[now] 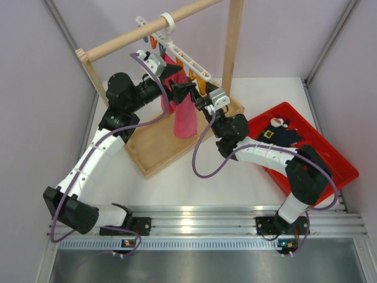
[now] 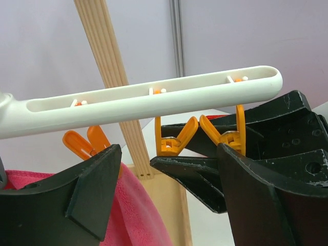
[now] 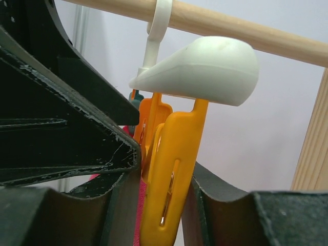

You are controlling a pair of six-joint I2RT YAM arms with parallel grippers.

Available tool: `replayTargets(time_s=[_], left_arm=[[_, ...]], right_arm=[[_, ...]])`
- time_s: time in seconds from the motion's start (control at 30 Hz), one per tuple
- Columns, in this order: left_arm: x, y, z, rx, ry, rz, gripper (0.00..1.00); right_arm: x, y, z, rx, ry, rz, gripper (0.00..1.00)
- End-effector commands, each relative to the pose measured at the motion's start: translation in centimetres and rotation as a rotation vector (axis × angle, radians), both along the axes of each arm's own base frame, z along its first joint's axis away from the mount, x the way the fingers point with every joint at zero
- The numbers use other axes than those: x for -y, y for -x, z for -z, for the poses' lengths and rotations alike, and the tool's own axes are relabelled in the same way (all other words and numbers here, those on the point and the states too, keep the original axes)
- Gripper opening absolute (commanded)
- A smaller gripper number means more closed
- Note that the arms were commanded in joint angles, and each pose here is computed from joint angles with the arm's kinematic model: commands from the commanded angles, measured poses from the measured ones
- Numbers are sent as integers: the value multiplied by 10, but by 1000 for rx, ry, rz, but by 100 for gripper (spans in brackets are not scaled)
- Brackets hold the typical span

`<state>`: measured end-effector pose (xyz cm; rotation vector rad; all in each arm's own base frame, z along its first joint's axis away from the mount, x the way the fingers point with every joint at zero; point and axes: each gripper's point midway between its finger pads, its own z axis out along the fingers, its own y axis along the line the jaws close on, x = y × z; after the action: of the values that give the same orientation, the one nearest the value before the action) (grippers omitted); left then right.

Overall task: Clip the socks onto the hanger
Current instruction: Open the clamp at the hanger.

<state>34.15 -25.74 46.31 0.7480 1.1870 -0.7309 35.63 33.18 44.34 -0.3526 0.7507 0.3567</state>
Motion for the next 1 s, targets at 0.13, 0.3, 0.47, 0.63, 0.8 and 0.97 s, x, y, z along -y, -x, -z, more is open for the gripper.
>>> replayTargets(time_s=[0.13, 0.3, 0.47, 0.63, 0.8, 0.97], left_arm=[[4, 2, -35, 146, 16, 15, 76], [9, -4, -32, 156, -5, 30, 66], [15, -3, -29, 158, -17, 62, 64], [18, -5, -30, 161, -16, 70, 64], [22, -10, -31, 157, -12, 73, 63], [22, -13, -31, 143, 3, 68, 58]], right_arm=[[59, 52, -85, 326, -314, -14, 30], [59, 53, -86, 332, -311, -20, 26], [58, 56, -85, 335, -308, -32, 25], [59, 55, -85, 334, -307, -36, 25], [57, 56, -83, 336, -299, -43, 25], [57, 56, -83, 337, -299, -45, 25]])
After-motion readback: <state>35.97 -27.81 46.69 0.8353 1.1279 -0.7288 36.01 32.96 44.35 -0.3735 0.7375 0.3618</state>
